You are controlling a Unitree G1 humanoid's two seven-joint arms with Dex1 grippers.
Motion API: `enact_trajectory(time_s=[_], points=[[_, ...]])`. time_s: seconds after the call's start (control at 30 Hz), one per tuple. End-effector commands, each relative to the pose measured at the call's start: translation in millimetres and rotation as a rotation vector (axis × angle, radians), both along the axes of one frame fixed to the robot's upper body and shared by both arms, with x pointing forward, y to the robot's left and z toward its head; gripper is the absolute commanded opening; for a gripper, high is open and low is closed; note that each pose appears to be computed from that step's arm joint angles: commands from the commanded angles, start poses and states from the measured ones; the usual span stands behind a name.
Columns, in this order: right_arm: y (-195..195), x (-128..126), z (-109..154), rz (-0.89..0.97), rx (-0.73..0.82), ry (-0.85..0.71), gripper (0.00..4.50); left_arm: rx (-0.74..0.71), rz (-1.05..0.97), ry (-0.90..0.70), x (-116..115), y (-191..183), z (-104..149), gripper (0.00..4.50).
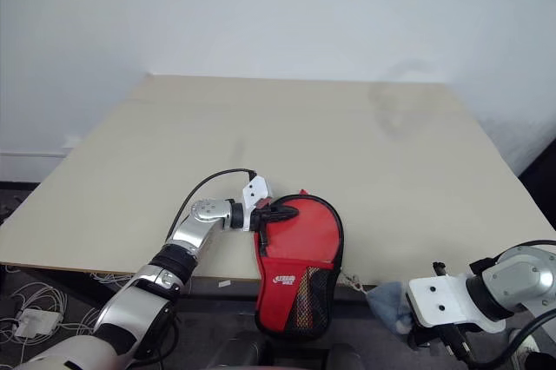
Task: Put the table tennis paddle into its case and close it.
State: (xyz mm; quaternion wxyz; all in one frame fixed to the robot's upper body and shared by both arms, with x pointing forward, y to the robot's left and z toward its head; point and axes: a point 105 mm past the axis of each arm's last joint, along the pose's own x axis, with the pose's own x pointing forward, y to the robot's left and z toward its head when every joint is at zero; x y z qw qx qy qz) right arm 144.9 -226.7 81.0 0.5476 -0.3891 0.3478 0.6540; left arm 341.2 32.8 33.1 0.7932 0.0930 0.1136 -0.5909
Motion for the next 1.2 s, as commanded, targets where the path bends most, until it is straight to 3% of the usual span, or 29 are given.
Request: enact_trajectory(time_s=[0.03, 0.63, 0.83, 0.97, 1.2], points=[[-13, -8, -4, 0.056, -0.085, 0.039, 0.05, 0.081, 0.022, 0.064, -5, 12, -23, 0.0], [10, -34, -8, 0.198, -0.04, 0.063, 0.05, 0.087, 0.025, 0.064, -4, 10, -24, 0.0], [13, -19, -10, 0.133, -0.026, -0.004, 0.05, 0.087, 0.021, 0.062, -5, 9, -24, 0.0], [13, -1, -6, 0.082, -0.017, -0.055, 1.08, 0.083, 0.027, 0.059, -4, 10, -23, 0.0], [19, 40, 23, -0.053, 0.092, -0.112, 3.59, 0.072, 0.047, 0.054, -3, 15, -20, 0.0]])
